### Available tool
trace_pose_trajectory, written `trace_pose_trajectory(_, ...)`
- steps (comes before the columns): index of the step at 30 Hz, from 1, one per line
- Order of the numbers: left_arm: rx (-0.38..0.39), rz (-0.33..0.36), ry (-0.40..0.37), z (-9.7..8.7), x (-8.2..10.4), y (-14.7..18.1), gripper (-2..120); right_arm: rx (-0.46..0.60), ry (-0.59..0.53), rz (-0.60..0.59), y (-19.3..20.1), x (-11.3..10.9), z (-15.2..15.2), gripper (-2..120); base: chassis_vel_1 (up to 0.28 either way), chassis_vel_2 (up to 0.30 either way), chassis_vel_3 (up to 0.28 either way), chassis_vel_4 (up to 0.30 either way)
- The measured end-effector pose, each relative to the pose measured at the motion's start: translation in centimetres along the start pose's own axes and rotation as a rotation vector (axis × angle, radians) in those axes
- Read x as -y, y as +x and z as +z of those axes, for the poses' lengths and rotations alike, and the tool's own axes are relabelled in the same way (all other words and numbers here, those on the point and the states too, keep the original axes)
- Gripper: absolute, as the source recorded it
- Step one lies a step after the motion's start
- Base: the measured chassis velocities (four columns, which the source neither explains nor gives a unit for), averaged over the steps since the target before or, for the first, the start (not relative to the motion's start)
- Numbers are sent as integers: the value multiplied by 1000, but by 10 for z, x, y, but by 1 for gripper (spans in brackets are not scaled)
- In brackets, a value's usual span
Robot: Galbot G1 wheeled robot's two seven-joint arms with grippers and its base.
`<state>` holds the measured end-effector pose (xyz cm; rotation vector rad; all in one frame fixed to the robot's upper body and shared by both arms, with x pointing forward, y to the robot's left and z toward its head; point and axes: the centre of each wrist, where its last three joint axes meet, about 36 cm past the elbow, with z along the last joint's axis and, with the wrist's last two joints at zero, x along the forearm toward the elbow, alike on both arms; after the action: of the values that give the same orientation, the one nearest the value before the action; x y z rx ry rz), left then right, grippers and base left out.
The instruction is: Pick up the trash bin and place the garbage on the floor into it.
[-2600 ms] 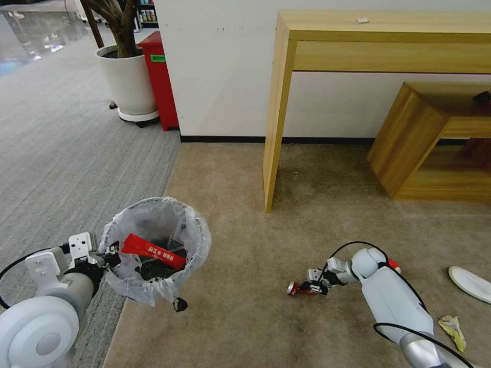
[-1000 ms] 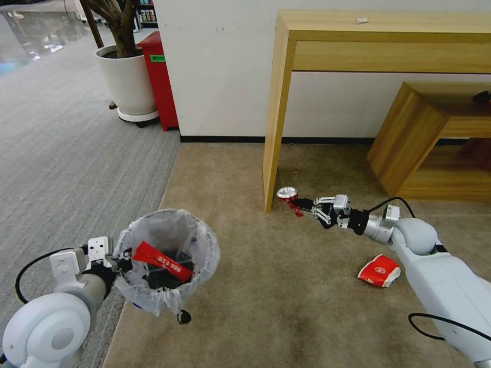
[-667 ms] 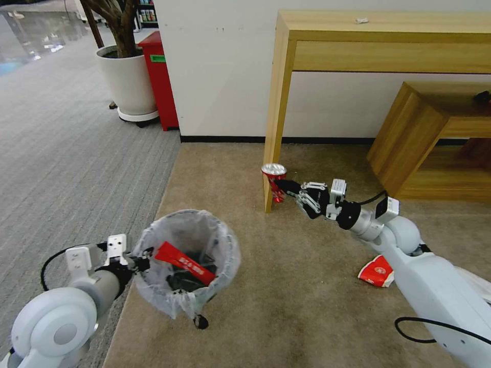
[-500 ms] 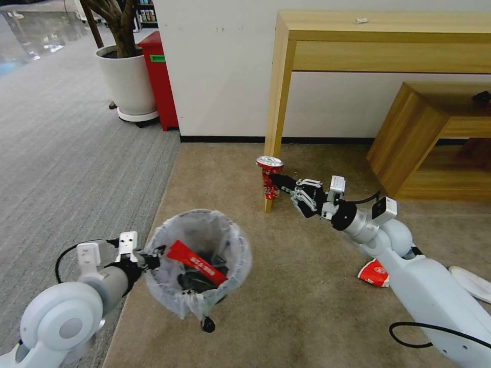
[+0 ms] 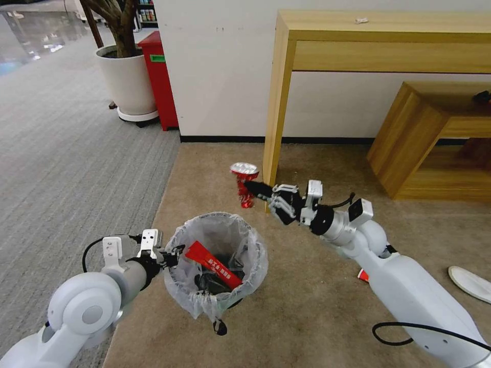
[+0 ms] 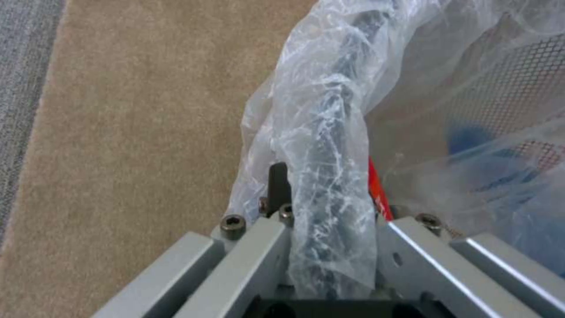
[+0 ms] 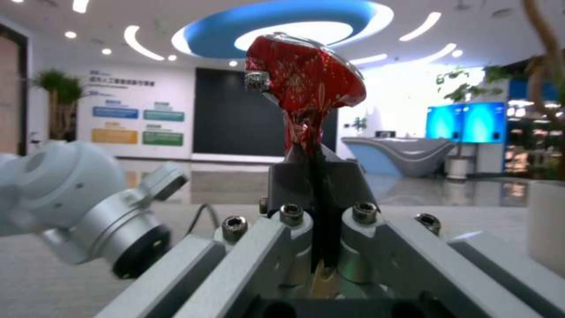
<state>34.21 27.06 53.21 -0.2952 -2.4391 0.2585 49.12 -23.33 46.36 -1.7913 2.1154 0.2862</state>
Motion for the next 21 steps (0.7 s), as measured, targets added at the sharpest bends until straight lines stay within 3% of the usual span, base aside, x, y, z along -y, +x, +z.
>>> trace_pose_trajectory(21,19,11,-8,-2,-1,7,0,-114,-48,-121,20,-23,32,0,0,0,0,0)
